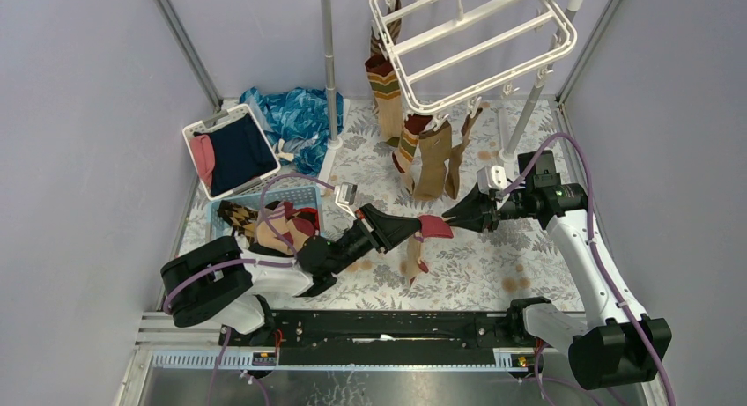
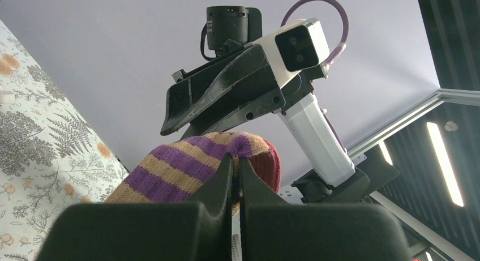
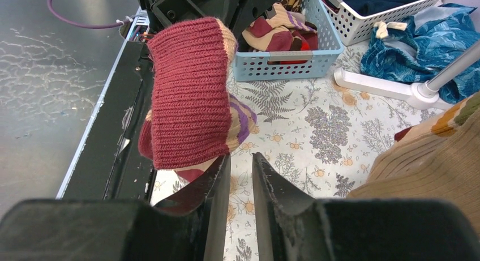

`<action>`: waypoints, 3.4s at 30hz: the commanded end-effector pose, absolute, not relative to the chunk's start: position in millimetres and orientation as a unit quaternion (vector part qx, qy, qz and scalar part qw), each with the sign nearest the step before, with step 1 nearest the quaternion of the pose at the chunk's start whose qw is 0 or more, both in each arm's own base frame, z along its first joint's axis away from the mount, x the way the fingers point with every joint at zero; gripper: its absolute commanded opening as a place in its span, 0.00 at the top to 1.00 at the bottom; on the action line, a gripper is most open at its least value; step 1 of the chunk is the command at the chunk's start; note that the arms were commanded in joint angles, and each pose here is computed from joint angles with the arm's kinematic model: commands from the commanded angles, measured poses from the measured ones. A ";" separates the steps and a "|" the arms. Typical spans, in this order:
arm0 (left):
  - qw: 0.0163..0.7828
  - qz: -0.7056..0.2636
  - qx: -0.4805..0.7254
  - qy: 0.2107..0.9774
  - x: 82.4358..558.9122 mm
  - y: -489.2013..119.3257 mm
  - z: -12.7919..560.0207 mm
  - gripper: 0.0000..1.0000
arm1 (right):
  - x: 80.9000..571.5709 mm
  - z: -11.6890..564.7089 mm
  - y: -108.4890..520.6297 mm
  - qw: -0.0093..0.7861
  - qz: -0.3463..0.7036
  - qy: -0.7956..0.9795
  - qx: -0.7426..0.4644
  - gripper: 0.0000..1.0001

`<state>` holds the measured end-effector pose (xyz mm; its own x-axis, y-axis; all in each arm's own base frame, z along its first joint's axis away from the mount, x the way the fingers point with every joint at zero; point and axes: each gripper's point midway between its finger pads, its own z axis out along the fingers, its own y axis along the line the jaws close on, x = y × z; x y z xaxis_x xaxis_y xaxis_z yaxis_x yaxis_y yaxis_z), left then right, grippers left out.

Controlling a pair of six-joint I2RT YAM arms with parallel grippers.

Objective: Clip the socks to the hanger
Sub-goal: Pick up the sock from the bin, then place the sock in the bin.

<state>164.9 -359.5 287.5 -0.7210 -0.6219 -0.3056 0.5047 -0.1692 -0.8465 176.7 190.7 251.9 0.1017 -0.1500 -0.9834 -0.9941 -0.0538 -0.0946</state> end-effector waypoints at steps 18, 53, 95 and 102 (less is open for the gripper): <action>0.423 -0.742 -0.017 0.520 155.5 -344.1 298.1 1.00 | 169.3 245.8 184.3 0.462 0.416 0.506 -0.598 0.17; 0.657 -0.453 0.007 0.602 185.4 -219.3 302.4 1.00 | 327.3 247.3 98.8 0.552 0.316 0.679 -0.366 0.15; 0.687 0.113 -0.222 0.683 252.2 -19.8 295.1 1.00 | 271.1 220.8 110.7 0.464 0.279 0.732 -0.413 0.00; 0.630 0.101 -0.276 0.719 279.2 -4.6 245.1 1.00 | 267.9 217.2 107.3 0.461 0.275 0.734 -0.416 0.00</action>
<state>270.5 2.0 277.6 0.0025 -0.1607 -0.9870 -0.5353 0.8334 -0.1370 271.2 110.2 208.5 -0.2659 -0.3432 -0.9008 -0.8595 0.5075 0.0604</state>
